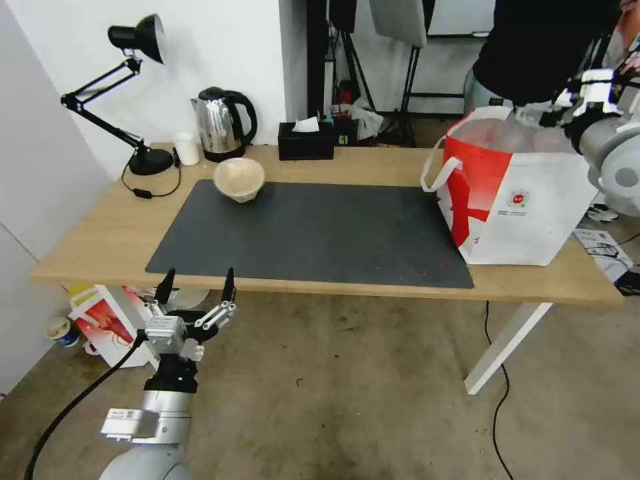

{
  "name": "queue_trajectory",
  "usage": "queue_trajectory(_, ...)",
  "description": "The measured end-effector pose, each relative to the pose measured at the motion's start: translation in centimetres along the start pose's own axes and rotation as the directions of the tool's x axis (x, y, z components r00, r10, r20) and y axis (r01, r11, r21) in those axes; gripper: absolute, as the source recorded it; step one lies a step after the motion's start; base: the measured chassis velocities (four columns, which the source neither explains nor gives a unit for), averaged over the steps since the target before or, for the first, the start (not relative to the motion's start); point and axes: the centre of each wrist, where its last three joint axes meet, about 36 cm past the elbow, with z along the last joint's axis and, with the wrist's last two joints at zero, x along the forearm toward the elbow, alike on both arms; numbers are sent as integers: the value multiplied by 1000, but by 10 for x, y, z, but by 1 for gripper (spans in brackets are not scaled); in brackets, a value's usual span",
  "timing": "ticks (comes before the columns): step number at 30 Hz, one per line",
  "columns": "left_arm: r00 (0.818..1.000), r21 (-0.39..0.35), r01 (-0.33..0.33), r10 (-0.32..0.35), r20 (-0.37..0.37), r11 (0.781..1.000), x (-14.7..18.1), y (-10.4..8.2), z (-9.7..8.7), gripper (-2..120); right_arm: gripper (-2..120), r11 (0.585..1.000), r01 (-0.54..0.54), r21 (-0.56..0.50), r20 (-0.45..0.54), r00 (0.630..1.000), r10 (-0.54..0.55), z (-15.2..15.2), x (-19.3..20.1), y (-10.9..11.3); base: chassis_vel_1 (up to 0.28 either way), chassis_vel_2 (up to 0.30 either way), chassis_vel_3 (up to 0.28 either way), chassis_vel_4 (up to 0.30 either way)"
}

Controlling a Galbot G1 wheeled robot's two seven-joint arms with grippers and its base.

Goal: Pick up the trash from the table and place it into the takeout bag.

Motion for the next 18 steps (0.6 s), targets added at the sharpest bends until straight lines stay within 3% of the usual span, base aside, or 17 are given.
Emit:
queue_trajectory(3,1000,-1,4,-4,1,1000,1,0,0,100,100,1000,3,-22,68,998,-2,3,13,13,0,0,0,0)
queue_trajectory(7,1000,-4,13,-13,2,1000,2,1,-1,100,100,997,55,-50,224,974,-43,18,62,49,0,0,0,0)
queue_trajectory(8,1000,-4,13,-13,2,1000,2,1,-1,100,100,997,55,-50,224,974,-43,18,62,49,0,0,0,0)
queue_trajectory(12,1000,-10,28,-28,1,1000,6,2,-1,99,100,992,99,-79,325,943,-68,43,122,84,0,0,0,0)
queue_trajectory(18,1000,-10,31,-31,1,999,7,1,-1,100,100,994,50,-100,390,921,-7,83,199,104,0,0,0,0)
